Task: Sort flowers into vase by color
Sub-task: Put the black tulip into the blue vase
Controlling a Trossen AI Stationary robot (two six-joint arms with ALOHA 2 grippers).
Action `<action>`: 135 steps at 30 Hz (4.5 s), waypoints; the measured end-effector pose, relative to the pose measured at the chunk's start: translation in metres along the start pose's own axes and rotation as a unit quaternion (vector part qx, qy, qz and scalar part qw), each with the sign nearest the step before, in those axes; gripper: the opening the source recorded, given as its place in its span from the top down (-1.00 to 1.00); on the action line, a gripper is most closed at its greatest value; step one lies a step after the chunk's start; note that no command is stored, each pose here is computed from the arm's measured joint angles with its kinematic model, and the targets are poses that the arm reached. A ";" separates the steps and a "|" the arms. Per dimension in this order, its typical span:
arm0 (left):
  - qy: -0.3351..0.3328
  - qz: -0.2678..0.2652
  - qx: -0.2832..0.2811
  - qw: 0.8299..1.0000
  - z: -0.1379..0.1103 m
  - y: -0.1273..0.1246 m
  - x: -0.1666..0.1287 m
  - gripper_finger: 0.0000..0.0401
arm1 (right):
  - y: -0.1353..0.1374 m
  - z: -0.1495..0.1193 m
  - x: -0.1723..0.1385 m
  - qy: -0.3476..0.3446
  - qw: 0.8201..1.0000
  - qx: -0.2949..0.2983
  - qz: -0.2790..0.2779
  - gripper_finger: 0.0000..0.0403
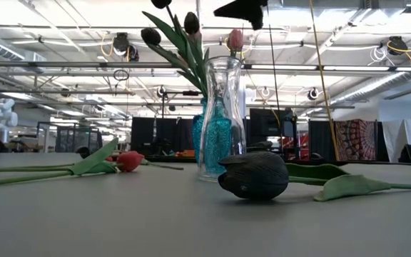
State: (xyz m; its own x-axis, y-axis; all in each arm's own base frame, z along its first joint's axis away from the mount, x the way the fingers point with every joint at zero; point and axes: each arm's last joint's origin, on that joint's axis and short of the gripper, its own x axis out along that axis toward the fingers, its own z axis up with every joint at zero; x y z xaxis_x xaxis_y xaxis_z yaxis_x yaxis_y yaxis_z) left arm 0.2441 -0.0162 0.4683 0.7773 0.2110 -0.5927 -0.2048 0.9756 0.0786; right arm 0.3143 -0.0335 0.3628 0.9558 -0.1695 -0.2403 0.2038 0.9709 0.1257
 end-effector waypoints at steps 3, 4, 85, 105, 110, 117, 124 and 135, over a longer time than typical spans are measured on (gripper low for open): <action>0.000 0.000 0.000 1.000 0.000 0.000 0.000 0.43 | 0.005 0.006 -0.014 -0.007 1.000 -0.001 0.010 -0.09; 0.000 0.000 0.000 1.000 0.000 0.000 0.000 0.43 | 0.007 0.007 -0.020 -0.004 1.000 -0.003 0.014 -0.08; 0.004 -0.027 0.000 1.000 0.000 -0.002 0.000 0.43 | 0.179 -0.211 0.007 0.488 0.835 -0.172 0.188 -0.07; 0.004 -0.027 -0.001 1.000 0.000 -0.002 0.000 0.43 | 0.176 -0.241 0.018 0.522 0.823 -0.179 0.134 -0.07; 0.005 -0.034 0.000 0.999 0.000 -0.002 0.000 0.43 | 0.176 -0.245 0.020 0.528 0.822 -0.174 0.126 -0.07; 0.006 -0.039 0.000 0.999 0.000 -0.002 0.000 0.43 | 0.175 -0.246 0.021 0.523 0.825 -0.181 0.115 -0.06; 0.006 -0.039 0.000 0.999 0.000 -0.002 0.000 0.43 | 0.174 -0.246 0.022 0.520 0.827 -0.185 0.108 0.13; 0.006 -0.039 0.000 0.999 0.000 -0.002 0.000 0.43 | 0.174 -0.246 0.022 0.520 0.827 -0.186 0.107 0.85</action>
State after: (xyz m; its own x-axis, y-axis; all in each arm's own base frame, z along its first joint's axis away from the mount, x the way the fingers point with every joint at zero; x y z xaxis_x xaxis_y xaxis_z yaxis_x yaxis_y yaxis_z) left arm 0.2441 -0.0185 0.4679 0.7840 0.1333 -0.6063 -0.1441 0.9891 0.0312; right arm 0.3183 0.1736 0.1429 0.2225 0.0631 -0.9729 -0.2111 0.9774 0.0151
